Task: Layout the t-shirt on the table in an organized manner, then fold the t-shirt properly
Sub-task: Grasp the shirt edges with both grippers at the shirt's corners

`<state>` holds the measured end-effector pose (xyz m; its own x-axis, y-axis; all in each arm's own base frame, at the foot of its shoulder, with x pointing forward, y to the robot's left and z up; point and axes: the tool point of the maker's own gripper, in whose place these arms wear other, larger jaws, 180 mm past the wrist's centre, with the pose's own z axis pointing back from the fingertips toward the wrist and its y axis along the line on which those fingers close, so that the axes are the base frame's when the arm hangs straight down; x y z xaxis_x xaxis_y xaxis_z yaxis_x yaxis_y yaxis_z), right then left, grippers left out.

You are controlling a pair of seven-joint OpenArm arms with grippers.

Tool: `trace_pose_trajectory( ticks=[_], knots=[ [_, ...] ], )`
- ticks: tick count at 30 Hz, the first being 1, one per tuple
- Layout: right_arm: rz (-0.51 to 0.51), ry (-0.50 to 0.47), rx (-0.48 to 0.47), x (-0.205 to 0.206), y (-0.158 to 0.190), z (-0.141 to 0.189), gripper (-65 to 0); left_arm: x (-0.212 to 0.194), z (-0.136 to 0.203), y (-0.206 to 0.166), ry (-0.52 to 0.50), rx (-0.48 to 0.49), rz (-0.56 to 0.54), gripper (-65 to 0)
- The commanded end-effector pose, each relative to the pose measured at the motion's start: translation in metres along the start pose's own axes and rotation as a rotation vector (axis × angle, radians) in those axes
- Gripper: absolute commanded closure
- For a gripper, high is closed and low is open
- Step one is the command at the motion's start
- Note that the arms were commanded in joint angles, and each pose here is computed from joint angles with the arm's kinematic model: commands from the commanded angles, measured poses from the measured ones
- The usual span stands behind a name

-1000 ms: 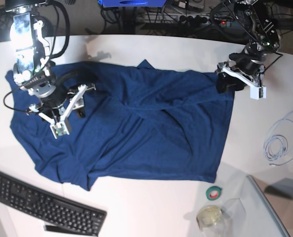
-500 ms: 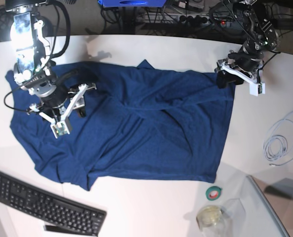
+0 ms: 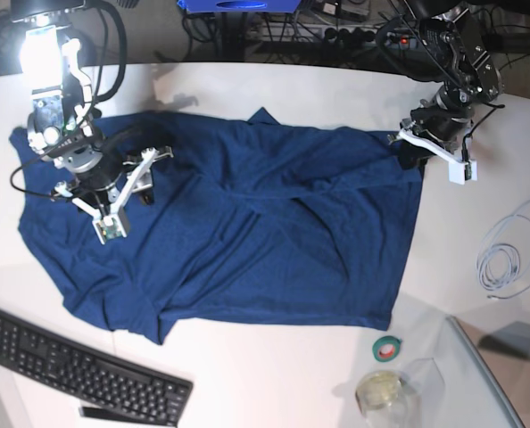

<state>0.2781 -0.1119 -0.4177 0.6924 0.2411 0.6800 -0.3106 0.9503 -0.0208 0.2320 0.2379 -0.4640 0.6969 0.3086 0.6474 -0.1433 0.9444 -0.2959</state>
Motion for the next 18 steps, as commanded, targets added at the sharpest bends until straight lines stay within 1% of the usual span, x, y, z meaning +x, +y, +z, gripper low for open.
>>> trace_pose_trajectory(
  ticks=[1, 4, 9, 14, 18],
  knots=[
    [0.008, -0.049, -0.002, 0.015, -0.002, 0.002, -27.2, 0.012, 0.003, 0.001, -0.037, -0.003, -0.011, -5.6],
    [0.008, -0.051, -0.002, 0.015, -0.003, 0.002, -27.2, 0.012, 0.002, 0.0, -0.038, -0.004, -0.012, 0.0],
    [0.008, -0.051, -0.002, 0.015, -0.003, 0.002, -27.2, 0.022, -0.001, -0.005, -0.057, -0.014, -0.016, 0.0],
    [0.008, -0.051, -0.002, 0.015, -0.003, 0.002, -27.2, 0.036, -0.006, 0.002, -0.088, 0.036, 0.037, 0.0],
    [0.009, -0.049, -0.001, 0.015, -0.002, 0.002, -27.2, 0.054, -0.011, -0.003, -0.123, 0.025, 0.036, 0.0]
  ],
)
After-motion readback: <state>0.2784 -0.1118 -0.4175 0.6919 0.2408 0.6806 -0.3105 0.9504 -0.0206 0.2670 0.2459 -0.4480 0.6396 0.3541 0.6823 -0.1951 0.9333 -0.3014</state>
